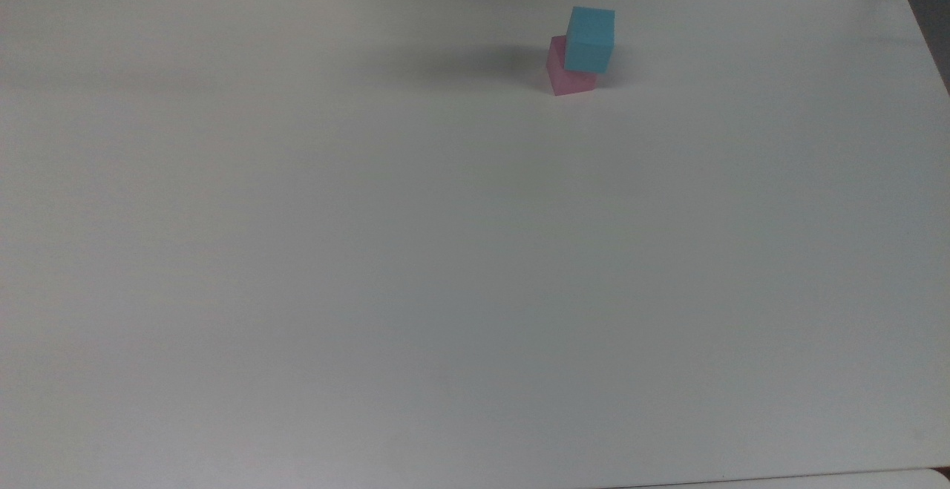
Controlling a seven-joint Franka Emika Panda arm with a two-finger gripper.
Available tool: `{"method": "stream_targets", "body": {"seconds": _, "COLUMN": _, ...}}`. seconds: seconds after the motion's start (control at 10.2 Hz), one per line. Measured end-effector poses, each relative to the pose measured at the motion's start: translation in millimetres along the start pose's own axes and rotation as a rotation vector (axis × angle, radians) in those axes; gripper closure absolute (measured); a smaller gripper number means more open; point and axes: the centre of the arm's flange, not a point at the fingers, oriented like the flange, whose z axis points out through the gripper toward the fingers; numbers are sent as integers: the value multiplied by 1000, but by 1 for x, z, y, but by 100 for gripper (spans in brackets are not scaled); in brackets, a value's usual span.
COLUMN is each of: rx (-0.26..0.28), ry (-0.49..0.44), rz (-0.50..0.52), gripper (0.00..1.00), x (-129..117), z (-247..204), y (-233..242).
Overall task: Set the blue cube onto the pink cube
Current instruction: 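Open the gripper and raise it away from the stacked cubes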
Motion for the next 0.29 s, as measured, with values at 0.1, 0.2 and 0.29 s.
{"method": "stream_targets", "body": {"seconds": 0.1, "rx": 4, "ry": 9, "rz": -57, "gripper": 0, "x": 2, "z": -8, "y": 24}}
{"method": "stream_targets", "body": {"seconds": 0.2, "rx": 5, "ry": 17, "rz": -94, "gripper": 0, "x": 3, "z": -12, "y": 37}}
{"method": "stream_targets", "body": {"seconds": 0.29, "rx": 6, "ry": 20, "rz": -93, "gripper": 0, "x": 4, "z": -13, "y": 43}}
